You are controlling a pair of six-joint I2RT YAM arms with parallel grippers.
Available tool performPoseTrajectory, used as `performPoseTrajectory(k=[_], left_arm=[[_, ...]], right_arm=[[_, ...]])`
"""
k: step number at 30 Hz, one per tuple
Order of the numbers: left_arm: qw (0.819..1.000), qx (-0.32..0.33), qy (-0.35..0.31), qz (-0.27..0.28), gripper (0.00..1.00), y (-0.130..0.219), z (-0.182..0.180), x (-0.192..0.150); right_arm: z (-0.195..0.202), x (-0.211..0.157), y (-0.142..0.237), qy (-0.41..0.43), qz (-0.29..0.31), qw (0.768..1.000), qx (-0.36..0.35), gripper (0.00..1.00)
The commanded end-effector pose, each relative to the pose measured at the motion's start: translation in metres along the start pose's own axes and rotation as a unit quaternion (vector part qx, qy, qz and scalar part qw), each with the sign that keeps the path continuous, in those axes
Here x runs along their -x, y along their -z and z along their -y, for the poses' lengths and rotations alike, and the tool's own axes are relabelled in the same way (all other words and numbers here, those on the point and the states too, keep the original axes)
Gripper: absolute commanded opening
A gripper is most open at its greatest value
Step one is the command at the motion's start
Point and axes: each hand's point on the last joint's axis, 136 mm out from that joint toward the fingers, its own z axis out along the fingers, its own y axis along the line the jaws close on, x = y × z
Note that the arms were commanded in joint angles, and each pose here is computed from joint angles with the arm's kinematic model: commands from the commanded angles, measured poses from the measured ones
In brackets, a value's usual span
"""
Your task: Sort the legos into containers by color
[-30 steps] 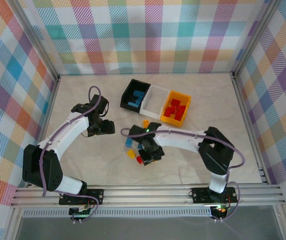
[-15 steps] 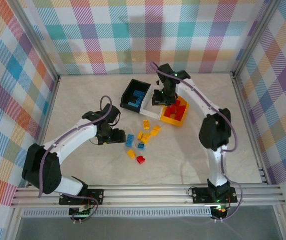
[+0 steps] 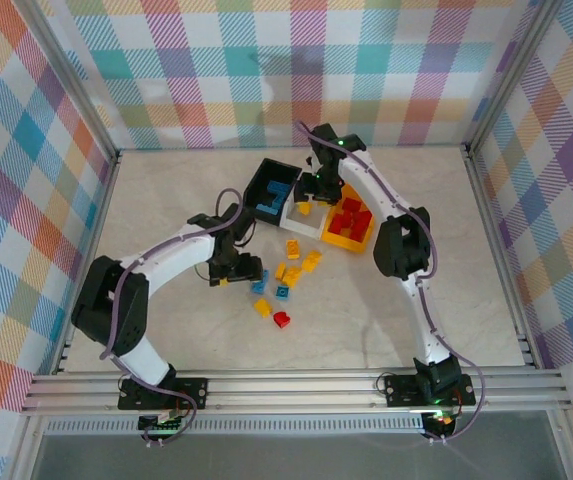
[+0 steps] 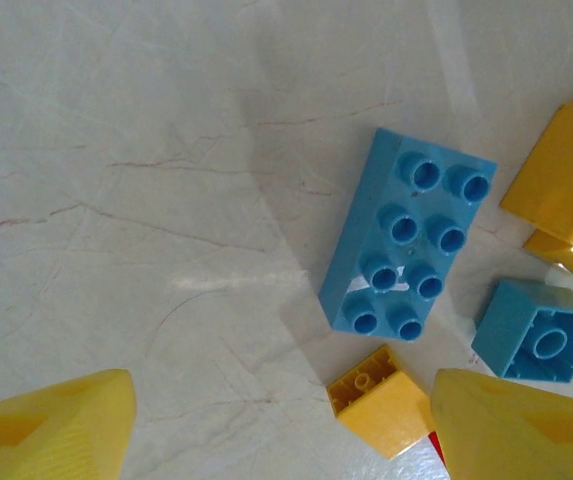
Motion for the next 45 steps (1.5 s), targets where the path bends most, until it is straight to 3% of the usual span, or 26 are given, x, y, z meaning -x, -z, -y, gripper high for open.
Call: performPoseTrajectory(k=[1, 7, 18, 20, 28, 31, 38, 45], left_arm=[[1.000, -0.013, -0.013, -0.002, 0.78, -0.005, 0.012, 0.007], [0.999, -0.024, -0.036, -0.013, 0.77, -0.020, 0.032, 0.018], [0.997, 0.026, -0.062, -0.043, 0.69, -0.053, 0.028, 0.026], [0.996, 0.032, -0.065, -0.047, 0.64, -0.058, 0.026, 0.026], [0.996, 0.045, -0.068, -0.045, 0.24, -0.054, 0.022, 0.027], [0.996, 0.042, -0.064, -0.034, 0.19, -0.039, 0.021, 0.035], [0.999, 0.013, -0.032, 0.023, 0.19, 0.010, 0.021, 0.088], [0.994, -0.038, 0.017, 0.102, 0.19, 0.052, 0.038, 0.183]], right_arm=[[-0.004, -0.006, 0.022, 0.000, -0.004, 1.000, 0.010, 0.64], [-0.008, -0.030, 0.062, -0.006, 0.006, 1.000, 0.020, 0.65], [-0.002, -0.128, 0.092, -0.016, -0.019, 0.999, 0.032, 0.65], [-0.001, -0.143, 0.091, -0.017, -0.026, 0.999, 0.032, 0.65], [-0.020, -0.198, 0.071, 0.009, -0.065, 0.997, 0.045, 0.66], [-0.029, -0.211, 0.064, 0.014, -0.076, 0.996, 0.052, 0.67], [-0.036, -0.219, 0.064, 0.015, -0.071, 0.995, 0.070, 0.68], [-0.043, -0.223, 0.073, 0.026, -0.054, 0.994, 0.090, 0.69]])
